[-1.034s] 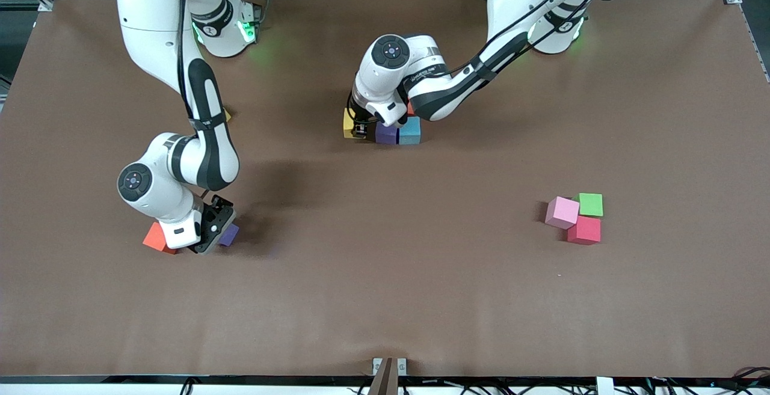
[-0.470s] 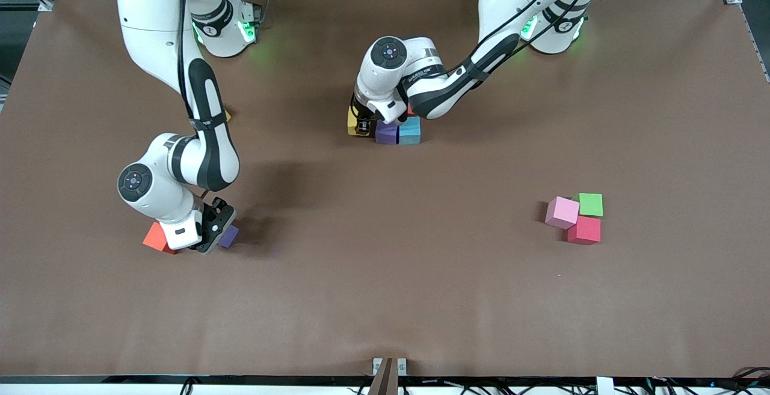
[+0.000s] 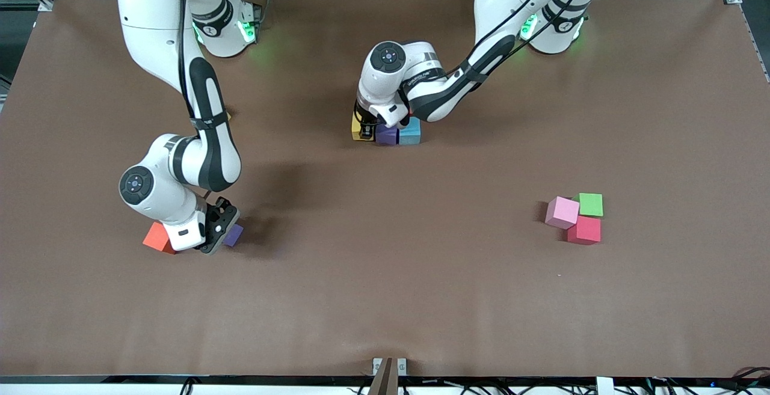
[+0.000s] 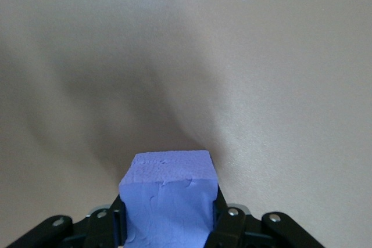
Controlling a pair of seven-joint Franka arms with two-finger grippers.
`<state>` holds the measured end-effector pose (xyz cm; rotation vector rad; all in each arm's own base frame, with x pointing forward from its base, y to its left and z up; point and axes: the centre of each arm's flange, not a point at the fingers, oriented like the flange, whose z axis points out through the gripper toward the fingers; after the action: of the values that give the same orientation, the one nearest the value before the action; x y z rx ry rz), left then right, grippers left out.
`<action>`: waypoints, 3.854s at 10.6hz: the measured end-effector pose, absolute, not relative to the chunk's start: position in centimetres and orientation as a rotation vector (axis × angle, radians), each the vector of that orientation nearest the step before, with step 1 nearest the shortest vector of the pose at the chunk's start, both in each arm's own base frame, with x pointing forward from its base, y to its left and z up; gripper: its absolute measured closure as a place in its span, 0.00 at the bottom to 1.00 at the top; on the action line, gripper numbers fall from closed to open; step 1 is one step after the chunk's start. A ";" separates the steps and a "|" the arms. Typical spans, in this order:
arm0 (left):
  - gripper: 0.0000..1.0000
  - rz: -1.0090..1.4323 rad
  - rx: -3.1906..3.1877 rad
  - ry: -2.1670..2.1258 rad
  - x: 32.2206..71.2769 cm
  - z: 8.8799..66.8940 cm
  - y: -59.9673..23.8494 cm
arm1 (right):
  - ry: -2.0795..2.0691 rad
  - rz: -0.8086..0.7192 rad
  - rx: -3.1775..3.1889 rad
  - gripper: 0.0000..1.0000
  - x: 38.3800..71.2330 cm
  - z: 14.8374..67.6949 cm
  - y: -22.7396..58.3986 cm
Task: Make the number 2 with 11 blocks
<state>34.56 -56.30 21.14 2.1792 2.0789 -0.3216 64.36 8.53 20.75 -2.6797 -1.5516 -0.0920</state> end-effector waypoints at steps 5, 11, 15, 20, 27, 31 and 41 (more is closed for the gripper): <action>0.41 -0.318 2.190 2.085 34.3 20.6 -56.0 | -1.372 -0.023 -2.717 0.46 63.8 21.0 11.1; 0.35 -0.306 2.186 2.094 34.5 20.2 -55.7 | -1.177 0.022 -2.761 0.46 62.7 22.5 15.4; 0.00 -0.299 2.211 2.073 33.4 20.0 -56.3 | -0.957 0.082 -2.815 0.46 61.8 23.3 17.1; 0.00 -0.270 2.182 2.040 34.2 22.7 -56.6 | -0.486 0.154 -2.923 0.46 58.4 24.7 23.5; 0.00 -0.147 2.140 2.007 38.5 28.3 -54.1 | 0.013 0.157 -3.006 0.46 52.5 26.0 33.7; 0.00 -0.099 2.188 1.864 44.1 31.5 -50.1 | 0.137 0.112 -3.022 0.46 49.5 25.1 37.1; 0.00 -0.005 2.545 1.517 55.6 32.3 -34.4 | 0.307 0.035 -3.097 0.46 42.6 22.3 44.3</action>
<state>55.63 -34.36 32.30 2.5446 1.5166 -0.0052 42.59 44.26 22.29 -3.0966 0.3075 0.0353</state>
